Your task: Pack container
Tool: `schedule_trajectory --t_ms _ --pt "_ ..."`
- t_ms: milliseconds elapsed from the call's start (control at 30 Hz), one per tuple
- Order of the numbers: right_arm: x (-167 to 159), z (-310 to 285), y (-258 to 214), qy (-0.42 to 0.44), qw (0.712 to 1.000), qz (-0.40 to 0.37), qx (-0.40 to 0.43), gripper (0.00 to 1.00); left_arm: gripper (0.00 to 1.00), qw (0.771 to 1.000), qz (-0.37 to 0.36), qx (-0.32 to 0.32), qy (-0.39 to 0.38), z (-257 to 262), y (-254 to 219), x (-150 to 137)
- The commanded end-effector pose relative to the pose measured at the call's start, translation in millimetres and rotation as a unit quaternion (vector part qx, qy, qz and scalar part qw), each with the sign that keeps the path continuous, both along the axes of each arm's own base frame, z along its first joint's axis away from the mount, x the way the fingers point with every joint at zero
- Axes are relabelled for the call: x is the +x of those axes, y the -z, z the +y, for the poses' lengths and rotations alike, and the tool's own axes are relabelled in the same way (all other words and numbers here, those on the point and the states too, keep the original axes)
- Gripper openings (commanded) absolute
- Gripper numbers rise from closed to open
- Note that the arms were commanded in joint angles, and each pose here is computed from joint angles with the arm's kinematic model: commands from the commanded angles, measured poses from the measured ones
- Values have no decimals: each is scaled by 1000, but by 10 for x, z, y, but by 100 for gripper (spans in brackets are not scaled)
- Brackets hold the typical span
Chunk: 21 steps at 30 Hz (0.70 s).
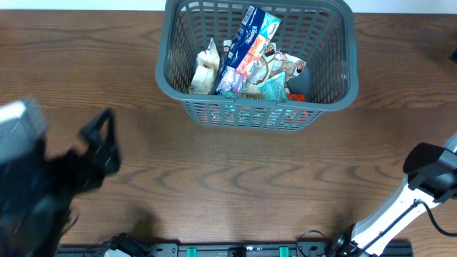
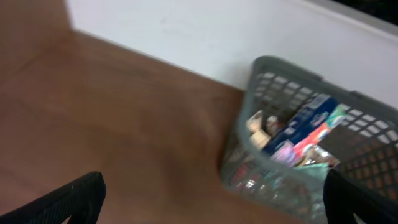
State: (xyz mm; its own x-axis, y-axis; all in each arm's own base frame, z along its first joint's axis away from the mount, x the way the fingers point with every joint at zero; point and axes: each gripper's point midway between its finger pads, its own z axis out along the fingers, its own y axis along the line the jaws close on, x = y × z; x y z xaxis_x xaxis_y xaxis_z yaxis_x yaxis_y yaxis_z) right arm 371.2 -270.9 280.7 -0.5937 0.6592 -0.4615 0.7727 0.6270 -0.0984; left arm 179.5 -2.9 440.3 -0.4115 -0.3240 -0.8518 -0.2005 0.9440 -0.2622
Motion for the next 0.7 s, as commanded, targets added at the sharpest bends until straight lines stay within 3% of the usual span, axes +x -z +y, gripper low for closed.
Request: schedule_trajectory --t_ms 0,133,433,667 --pt "-20 -14 -4 8 1000 0 -1 99 99 999 2 -12 -50 236 61 -220" --pt "-20 -14 -4 8 1000 0 -1 99 99 996 33 -1 -89 462 255 -485" --pt "-20 -14 -4 8 1000 0 -1 99 99 990 72 -14 -119 599 561 -737" --pt "-20 -14 -4 8 1000 0 -1 99 99 994 107 36 10 368 693 -836"
